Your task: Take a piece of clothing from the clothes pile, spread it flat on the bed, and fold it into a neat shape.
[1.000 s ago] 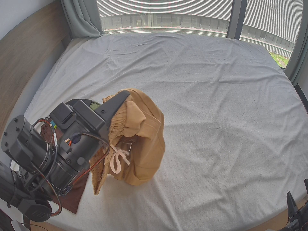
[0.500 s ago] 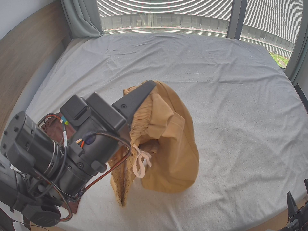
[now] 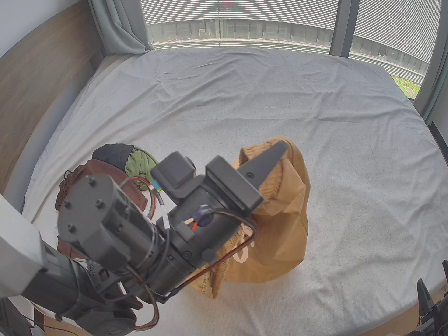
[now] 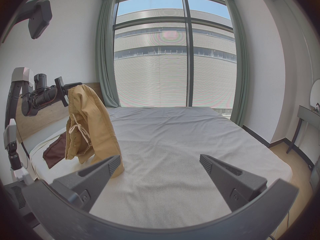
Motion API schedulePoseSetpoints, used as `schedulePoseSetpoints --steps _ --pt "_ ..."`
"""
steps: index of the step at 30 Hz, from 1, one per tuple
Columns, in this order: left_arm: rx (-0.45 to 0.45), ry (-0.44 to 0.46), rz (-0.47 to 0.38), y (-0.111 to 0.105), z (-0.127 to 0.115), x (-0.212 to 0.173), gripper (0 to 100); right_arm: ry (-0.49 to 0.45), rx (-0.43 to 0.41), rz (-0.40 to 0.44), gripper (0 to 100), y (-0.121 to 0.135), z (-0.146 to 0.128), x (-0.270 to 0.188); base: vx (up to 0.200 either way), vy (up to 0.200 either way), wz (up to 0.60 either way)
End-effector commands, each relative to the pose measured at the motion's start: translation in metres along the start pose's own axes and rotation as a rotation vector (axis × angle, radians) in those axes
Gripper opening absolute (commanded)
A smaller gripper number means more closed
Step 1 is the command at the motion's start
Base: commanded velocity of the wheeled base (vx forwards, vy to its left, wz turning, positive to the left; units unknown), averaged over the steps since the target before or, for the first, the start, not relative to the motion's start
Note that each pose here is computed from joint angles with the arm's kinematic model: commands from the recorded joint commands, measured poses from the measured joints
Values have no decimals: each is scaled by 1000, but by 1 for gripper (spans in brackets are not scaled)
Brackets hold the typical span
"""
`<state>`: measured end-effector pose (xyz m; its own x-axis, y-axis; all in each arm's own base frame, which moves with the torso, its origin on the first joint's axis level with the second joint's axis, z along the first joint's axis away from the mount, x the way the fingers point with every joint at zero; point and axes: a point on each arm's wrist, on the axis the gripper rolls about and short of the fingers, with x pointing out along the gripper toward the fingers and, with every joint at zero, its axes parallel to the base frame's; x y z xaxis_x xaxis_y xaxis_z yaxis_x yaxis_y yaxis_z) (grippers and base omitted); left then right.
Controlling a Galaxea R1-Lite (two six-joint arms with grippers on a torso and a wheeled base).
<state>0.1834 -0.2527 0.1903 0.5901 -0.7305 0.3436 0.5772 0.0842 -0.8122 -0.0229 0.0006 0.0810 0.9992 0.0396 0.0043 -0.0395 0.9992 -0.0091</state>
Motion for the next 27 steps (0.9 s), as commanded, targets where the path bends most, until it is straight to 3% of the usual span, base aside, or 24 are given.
schedulePoseSetpoints --steps 1,13,19,20,27 --pt "-5 51 37 17 -20 7 0 0 0 0 100 0 -5 0 0 0 0" --pt "-22 217 14 31 -69 21 0 0 0 0 100 0 -5 0 0 0 0" --pt "-34 238 -26 27 -87 29 0 0 0 0 100 0 -5 0 0 0 0" --pt "-47 241 -78 13 -91 34 0 0 0 -1 100 0 -5 0 0 0 0" --pt "-75 251 -258 -31 -83 43 0 0 0 0 100 0 -5 0 0 0 0"
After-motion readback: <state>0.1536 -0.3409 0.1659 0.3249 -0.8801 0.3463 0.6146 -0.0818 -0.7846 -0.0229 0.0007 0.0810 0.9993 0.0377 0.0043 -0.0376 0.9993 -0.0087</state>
